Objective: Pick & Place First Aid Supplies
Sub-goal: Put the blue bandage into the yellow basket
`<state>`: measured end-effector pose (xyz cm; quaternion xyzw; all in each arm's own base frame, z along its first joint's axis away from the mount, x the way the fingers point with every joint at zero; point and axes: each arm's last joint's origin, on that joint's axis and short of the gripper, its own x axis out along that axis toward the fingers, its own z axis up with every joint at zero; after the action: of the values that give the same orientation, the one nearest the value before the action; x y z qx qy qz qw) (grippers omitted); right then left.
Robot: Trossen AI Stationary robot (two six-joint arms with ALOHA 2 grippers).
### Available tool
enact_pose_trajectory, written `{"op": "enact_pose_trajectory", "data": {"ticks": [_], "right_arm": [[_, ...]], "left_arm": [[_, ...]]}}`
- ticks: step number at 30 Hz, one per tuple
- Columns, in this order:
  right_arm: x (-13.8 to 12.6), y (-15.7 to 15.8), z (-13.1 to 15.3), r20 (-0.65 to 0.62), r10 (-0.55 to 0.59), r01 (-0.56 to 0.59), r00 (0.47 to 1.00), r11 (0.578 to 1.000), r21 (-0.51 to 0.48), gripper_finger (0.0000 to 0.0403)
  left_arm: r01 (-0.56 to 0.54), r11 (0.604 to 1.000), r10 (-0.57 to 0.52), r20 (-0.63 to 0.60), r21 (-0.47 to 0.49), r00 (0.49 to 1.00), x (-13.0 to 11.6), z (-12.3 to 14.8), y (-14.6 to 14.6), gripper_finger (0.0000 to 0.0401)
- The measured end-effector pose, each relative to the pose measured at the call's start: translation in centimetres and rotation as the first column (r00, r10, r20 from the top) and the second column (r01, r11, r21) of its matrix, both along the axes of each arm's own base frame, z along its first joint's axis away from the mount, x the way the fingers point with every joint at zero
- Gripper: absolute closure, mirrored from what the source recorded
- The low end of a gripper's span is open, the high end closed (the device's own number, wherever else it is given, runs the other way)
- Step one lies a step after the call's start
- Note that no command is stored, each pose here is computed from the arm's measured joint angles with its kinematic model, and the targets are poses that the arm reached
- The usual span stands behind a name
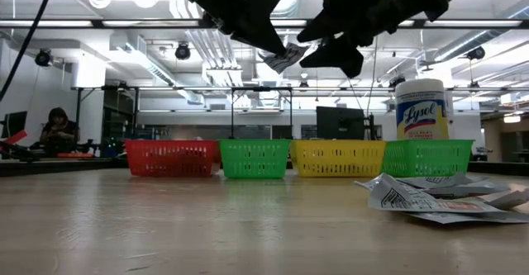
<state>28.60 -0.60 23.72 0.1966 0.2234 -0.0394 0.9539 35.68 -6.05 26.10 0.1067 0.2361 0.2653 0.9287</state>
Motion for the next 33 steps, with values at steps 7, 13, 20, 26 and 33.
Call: {"op": "enact_pose_trajectory", "data": {"ticks": [7,13,20,26,33], "right_arm": [[1.3,-0.1,-0.4,-0.021,0.001,-0.001,1.000,1.000,-0.008,0.0152],[2.2,-0.3,-0.1,-0.028,0.003,-0.004,1.000,0.999,-0.034,0.0169],[2.2,-0.3,0.5,-0.124,0.005,-0.011,0.992,0.999,-0.047,0.0221],[2.2,-0.3,0.7,-0.126,0.007,-0.013,0.992,0.999,-0.050,0.0283],[2.2,-0.3,0.6,-0.130,0.016,-0.025,0.991,0.998,-0.066,0.0381]], "left_arm": [[-0.002,1.000,0.002,0.014,-0.010,1.000,0.0,0.1,0.0,0.0401],[0.015,0.999,-0.014,0.017,-0.034,1.000,0.1,0.0,-0.1,0.0401],[0.013,0.999,-0.013,0.010,-0.033,1.000,0.0,0.0,-0.1,0.0401],[0.012,0.999,-0.012,0.015,-0.034,1.000,0.1,0.0,-0.1,0.0401],[0.010,0.999,-0.010,0.018,-0.034,1.000,0.1,0.1,-0.1,0.0401]]}}
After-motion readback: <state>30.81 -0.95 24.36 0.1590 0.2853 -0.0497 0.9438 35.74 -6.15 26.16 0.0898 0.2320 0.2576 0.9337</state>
